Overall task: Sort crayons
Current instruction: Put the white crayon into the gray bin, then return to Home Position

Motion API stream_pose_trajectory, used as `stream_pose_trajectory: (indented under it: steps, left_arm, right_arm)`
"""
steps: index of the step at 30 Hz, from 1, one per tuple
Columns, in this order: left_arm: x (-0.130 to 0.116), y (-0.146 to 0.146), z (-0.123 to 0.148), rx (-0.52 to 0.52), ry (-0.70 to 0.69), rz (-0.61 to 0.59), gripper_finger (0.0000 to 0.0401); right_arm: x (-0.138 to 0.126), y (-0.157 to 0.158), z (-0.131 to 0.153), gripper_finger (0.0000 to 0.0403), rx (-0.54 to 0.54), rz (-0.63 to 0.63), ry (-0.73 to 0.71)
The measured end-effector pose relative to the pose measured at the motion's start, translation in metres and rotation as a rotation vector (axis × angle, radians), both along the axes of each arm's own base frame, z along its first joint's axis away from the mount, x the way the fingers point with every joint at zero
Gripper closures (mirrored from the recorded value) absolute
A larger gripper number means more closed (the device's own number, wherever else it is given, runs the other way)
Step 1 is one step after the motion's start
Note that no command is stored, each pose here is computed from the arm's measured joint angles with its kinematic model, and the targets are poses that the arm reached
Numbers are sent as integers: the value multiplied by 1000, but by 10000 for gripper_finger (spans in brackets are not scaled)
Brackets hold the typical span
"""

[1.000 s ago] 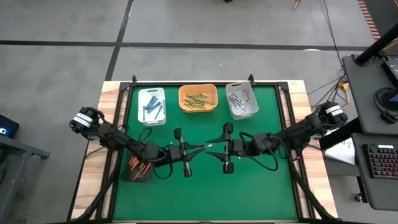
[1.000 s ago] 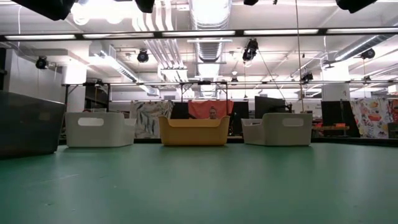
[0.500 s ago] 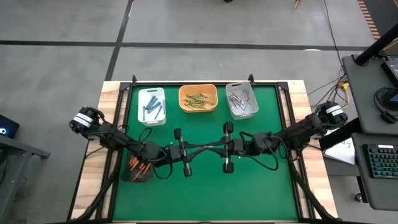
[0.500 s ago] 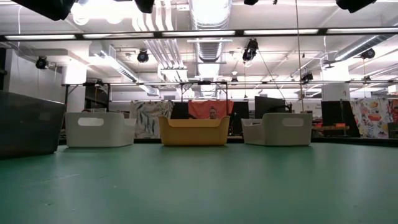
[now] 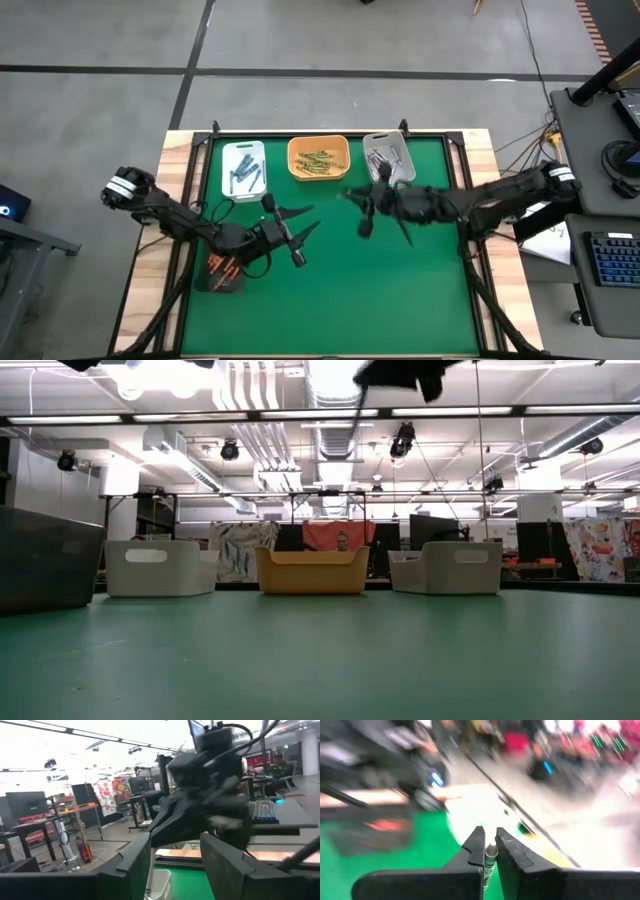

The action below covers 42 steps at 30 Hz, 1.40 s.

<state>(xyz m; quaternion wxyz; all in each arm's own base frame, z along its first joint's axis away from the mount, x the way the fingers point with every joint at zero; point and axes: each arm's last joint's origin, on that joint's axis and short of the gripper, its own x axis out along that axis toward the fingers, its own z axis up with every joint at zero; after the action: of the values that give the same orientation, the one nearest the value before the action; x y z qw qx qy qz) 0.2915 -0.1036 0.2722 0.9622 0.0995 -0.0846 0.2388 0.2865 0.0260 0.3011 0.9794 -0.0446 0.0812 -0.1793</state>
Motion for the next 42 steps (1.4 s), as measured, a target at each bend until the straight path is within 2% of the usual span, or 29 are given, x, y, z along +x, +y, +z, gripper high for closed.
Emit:
stream_pose_trajectory:
  steps: [6,11,15,19,24,31,37,42]
  left_arm:
    - [-8,4,12,-14,-21,8,251]
    - [-9,4,13,-5,6,8,255]
    - [-9,4,12,0,21,14,255]
    - [-9,5,10,-5,37,34,255]
    - [-9,5,10,-4,43,39,255]
    - [-9,5,10,-2,47,41,255]
    - [-10,6,12,4,47,52,255]
    - [-15,8,18,7,50,51,255]
  right_arm:
    - [-4,-72,6,389,101,-290,292]
    - [-13,-140,-11,390,228,-513,508]
    - [-21,-188,-35,390,352,-582,638]
    - [-27,-221,-61,390,472,-601,713]
    - [-28,-237,-82,373,517,-612,790]
    - [-24,-240,-89,297,515,-607,811]
    - [-28,-235,-67,273,484,-598,747]
    - [-32,-210,-38,274,436,-541,666]
